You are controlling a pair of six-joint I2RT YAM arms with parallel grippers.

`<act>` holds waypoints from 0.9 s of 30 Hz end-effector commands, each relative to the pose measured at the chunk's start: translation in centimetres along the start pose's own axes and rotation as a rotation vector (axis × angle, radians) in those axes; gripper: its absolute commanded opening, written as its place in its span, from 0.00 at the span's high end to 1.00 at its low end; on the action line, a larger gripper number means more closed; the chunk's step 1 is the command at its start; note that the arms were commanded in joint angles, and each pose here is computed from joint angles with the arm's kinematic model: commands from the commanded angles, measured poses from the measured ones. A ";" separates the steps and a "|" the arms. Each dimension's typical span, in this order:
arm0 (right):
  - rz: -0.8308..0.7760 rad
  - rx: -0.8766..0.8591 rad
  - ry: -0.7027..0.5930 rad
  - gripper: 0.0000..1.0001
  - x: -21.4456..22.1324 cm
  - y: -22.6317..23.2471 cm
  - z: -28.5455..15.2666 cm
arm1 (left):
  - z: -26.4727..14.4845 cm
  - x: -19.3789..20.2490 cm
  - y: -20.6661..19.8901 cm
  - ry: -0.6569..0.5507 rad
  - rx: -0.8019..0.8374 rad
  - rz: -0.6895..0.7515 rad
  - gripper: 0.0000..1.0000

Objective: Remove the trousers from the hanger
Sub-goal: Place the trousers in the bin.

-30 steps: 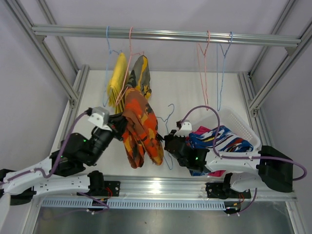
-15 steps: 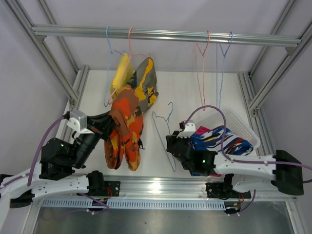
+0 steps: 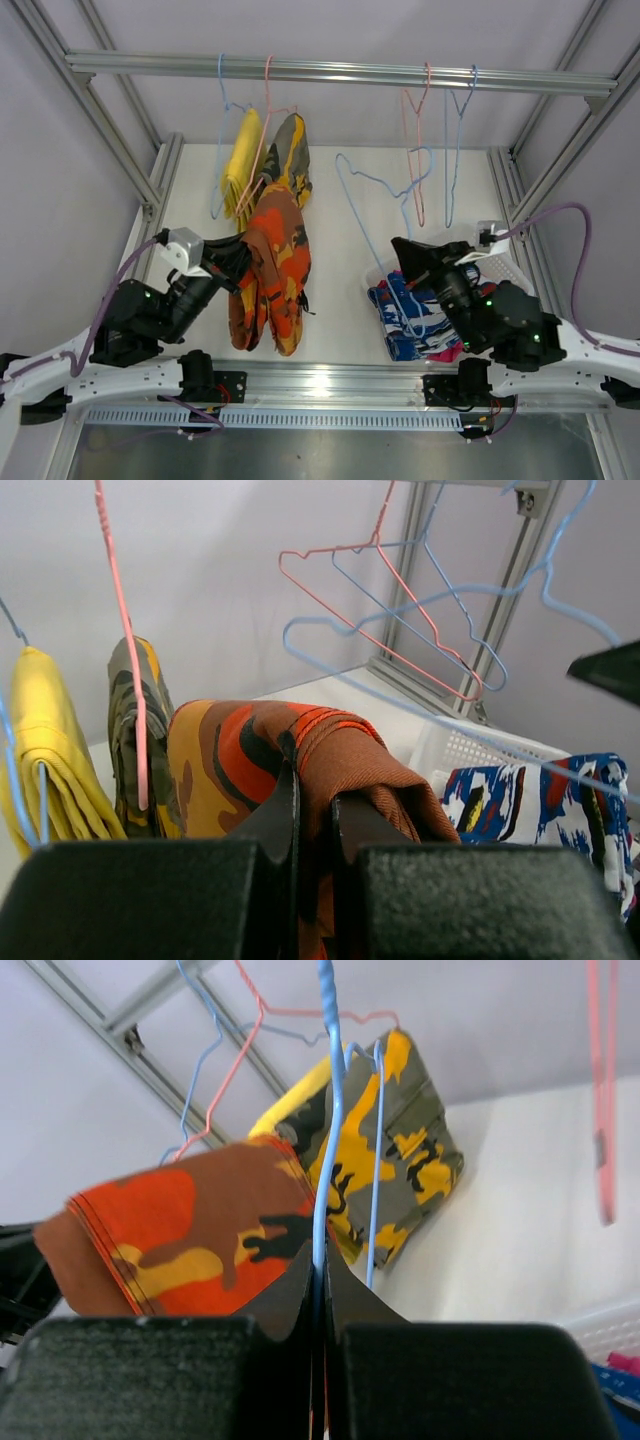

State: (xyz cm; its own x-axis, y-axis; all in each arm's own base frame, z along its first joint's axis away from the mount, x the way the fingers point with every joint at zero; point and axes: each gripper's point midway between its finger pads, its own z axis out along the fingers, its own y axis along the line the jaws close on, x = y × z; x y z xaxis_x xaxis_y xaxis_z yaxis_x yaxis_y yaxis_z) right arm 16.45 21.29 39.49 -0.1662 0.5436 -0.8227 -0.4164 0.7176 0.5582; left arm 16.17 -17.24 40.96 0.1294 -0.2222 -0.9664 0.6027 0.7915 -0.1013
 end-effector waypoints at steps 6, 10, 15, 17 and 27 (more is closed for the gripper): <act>-0.133 -0.031 -0.076 1.00 -9.2 -0.3 -2.2 | 3.1 -1.7 -4.0 0.027 0.086 -0.034 0.99; -0.118 -0.056 -0.099 1.00 -12.9 -0.6 -3.6 | 5.4 -2.2 -6.8 0.083 0.143 0.000 0.99; -0.058 -0.116 -0.115 1.00 -15.4 -2.0 -5.9 | 9.2 -0.9 -9.2 0.152 0.117 0.044 0.99; -0.046 -0.115 -0.123 1.00 -15.6 -2.7 -6.4 | 11.3 -0.5 -10.7 0.170 0.112 0.059 0.99; -0.025 -0.099 -0.137 1.00 -15.8 -6.6 -9.7 | 19.8 2.2 -17.9 0.225 0.126 0.107 0.99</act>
State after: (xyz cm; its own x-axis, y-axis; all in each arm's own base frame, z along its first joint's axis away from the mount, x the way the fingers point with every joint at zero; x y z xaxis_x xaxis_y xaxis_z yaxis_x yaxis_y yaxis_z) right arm 13.97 4.57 48.55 -0.0196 0.5947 -0.8037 -0.4849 0.6973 0.5278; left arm 21.21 -41.10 37.48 -0.0337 0.2225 -0.9744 0.6862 0.7140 0.1393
